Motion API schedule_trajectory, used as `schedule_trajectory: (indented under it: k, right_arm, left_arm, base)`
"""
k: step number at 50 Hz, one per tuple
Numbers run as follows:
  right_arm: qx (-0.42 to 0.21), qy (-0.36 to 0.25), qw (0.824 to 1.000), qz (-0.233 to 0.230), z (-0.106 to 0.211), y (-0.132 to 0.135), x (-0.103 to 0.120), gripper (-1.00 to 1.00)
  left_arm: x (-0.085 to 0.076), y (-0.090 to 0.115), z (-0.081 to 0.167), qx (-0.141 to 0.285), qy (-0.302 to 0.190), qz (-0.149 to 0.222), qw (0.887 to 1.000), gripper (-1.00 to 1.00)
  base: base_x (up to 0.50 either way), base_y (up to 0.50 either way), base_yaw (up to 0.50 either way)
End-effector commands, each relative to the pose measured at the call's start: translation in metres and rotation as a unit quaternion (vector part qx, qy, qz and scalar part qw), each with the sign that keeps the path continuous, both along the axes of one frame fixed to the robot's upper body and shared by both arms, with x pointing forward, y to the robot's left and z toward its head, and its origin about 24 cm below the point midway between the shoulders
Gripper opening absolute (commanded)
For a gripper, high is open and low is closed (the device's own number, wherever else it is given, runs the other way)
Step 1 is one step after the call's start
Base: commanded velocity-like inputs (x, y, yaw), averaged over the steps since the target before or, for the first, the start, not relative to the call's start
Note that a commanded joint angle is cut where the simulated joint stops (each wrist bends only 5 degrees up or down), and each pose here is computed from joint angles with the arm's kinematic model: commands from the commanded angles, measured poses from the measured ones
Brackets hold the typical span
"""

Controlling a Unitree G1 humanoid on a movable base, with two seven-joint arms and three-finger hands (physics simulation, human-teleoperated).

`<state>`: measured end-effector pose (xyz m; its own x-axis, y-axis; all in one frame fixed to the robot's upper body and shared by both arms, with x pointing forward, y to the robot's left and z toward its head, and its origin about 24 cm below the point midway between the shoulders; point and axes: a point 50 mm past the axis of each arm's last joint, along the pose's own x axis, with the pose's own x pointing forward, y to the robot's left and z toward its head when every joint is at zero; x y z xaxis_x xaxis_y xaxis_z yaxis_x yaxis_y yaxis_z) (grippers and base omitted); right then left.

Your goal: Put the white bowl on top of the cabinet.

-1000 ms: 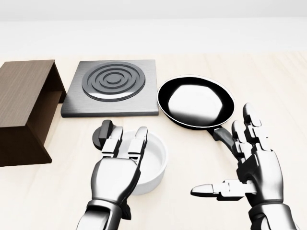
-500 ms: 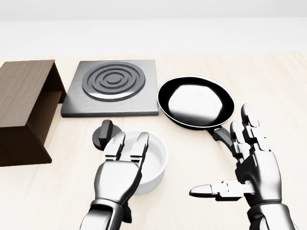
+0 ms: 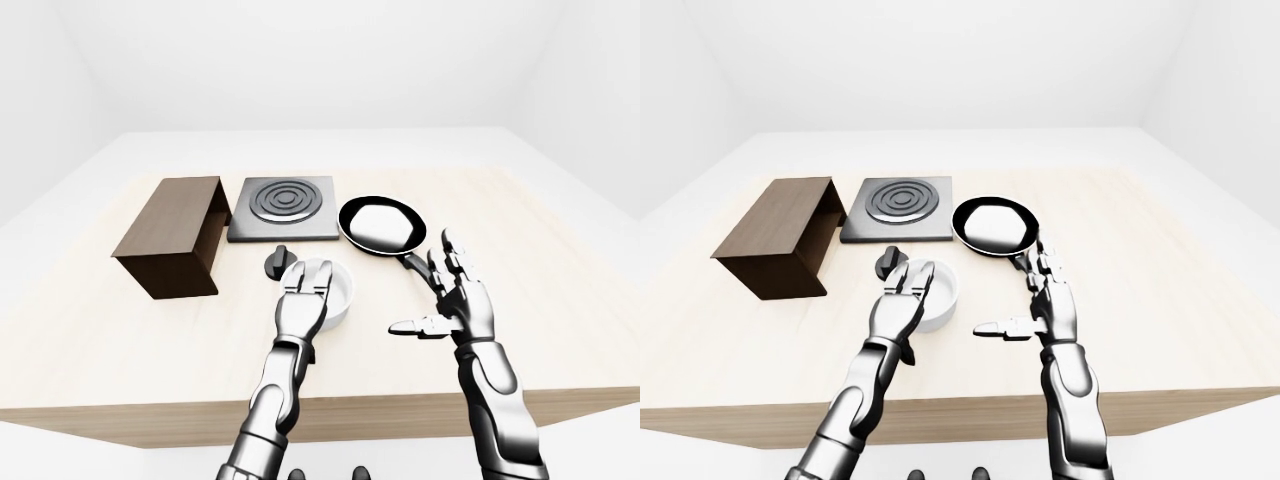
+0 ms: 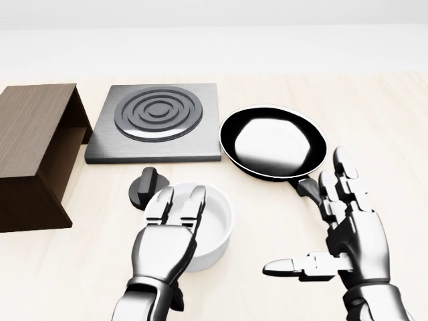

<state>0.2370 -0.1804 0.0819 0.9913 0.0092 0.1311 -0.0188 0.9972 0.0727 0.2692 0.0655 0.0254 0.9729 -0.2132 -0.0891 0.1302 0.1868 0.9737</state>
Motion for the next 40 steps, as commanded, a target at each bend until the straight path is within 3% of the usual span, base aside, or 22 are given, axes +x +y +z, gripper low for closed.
schedule_trajectory:
  k: [1, 33, 34, 35, 36, 40]
  right_arm:
    - [0.0, 0.003, 1.0, 0.001, -0.0012, 0.0002, 0.0006, 1.0]
    - [-0.002, 0.003, 1.0, 0.003, -0.0011, 0.0018, -0.0004, 1.0]
    - [-0.002, 0.003, 1.0, 0.003, -0.0013, 0.0018, -0.0002, 1.0]
    - [-0.002, 0.003, 1.0, 0.003, -0.0014, 0.0017, -0.0002, 1.0]
    - [-0.002, 0.002, 1.0, 0.002, -0.0009, 0.0017, -0.0003, 1.0]
    - [-0.002, 0.002, 1.0, 0.002, -0.0009, 0.0017, -0.0003, 1.0]
  left_arm:
    - [0.0017, 0.0002, -0.0023, -0.003, 0.004, 0.001, 1.0, 1.0]
    - [0.0015, 0.0005, -0.0057, -0.005, 0.007, 0.001, 1.0, 1.0]
    - [0.0025, 0.0011, -0.0065, -0.005, 0.008, 0.003, 1.0, 0.44]
    - [0.0025, 0.0012, -0.0065, -0.005, 0.008, 0.003, 1.0, 0.44]
    - [0.002, 0.0014, -0.0079, -0.004, 0.01, 0.003, 1.0, -1.0]
    - [0.002, 0.0014, -0.008, -0.004, 0.01, 0.003, 1.0, -1.0]
  base:
    - [0.0, 0.0, 0.0]
    - [0.0, 0.0, 0.0]
    - [0.0, 0.0, 0.0]
    - [0.0, 0.0, 0.0]
    - [0.0, 0.0, 0.0]
    - [0.0, 0.0, 0.0]
